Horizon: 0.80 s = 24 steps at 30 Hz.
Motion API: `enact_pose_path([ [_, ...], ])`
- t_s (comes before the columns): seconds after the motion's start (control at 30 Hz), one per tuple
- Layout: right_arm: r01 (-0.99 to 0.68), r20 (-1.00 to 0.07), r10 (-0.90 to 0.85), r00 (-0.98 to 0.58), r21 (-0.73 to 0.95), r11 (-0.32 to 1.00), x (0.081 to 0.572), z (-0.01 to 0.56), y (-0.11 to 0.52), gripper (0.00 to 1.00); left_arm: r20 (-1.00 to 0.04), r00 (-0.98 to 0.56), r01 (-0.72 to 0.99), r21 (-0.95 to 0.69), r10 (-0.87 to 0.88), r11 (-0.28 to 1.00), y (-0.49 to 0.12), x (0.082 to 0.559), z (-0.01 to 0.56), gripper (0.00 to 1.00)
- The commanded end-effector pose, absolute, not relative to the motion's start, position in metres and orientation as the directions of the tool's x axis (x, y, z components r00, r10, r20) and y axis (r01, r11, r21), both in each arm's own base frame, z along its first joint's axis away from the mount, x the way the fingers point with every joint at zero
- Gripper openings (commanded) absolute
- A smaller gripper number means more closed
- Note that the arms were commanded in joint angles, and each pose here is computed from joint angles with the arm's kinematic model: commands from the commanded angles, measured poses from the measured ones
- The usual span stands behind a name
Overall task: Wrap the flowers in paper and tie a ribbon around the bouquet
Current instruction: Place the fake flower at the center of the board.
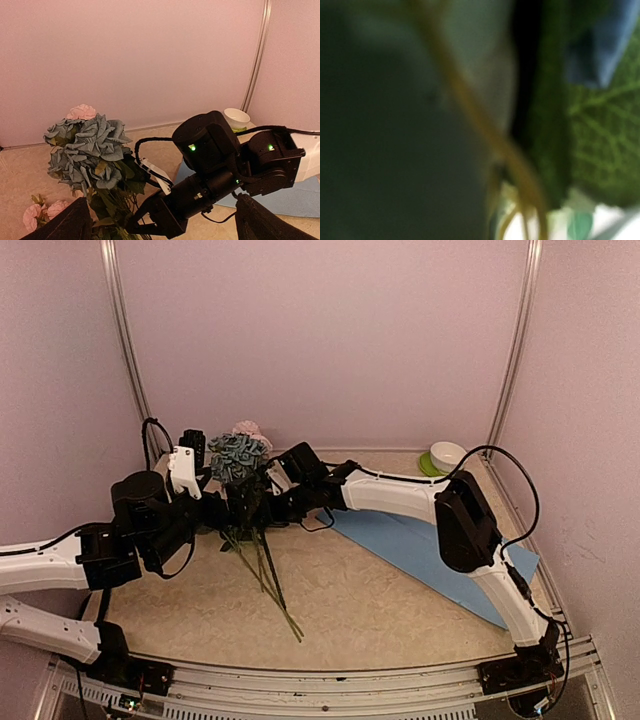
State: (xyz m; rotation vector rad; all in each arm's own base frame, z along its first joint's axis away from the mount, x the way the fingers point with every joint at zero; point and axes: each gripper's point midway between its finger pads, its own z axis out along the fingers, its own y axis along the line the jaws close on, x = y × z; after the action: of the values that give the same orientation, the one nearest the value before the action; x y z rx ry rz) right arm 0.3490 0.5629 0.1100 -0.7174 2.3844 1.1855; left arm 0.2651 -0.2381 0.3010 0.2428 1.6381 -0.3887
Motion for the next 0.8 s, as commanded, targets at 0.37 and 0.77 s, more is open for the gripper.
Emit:
enact_pose_path([
  [0.37, -0.736, -0.723, -0.279, -0.632, 0.449, 0.506, 0.376, 0.195, 0.541, 1.0, -0.984, -0.178, 0.364, -0.089, -0.025, 0.927, -0.239, 0.278, 0.265, 0.96],
  [0.77, -0.303, -0.563, -0.124, -0.817, 0.236, 0.923, 0.413, 0.142, 0.153, 1.0, -0.959, -0.214, 0.629, 0.008, 0.184, 0.777, -0.354, 0.263, 0.214, 0.88],
])
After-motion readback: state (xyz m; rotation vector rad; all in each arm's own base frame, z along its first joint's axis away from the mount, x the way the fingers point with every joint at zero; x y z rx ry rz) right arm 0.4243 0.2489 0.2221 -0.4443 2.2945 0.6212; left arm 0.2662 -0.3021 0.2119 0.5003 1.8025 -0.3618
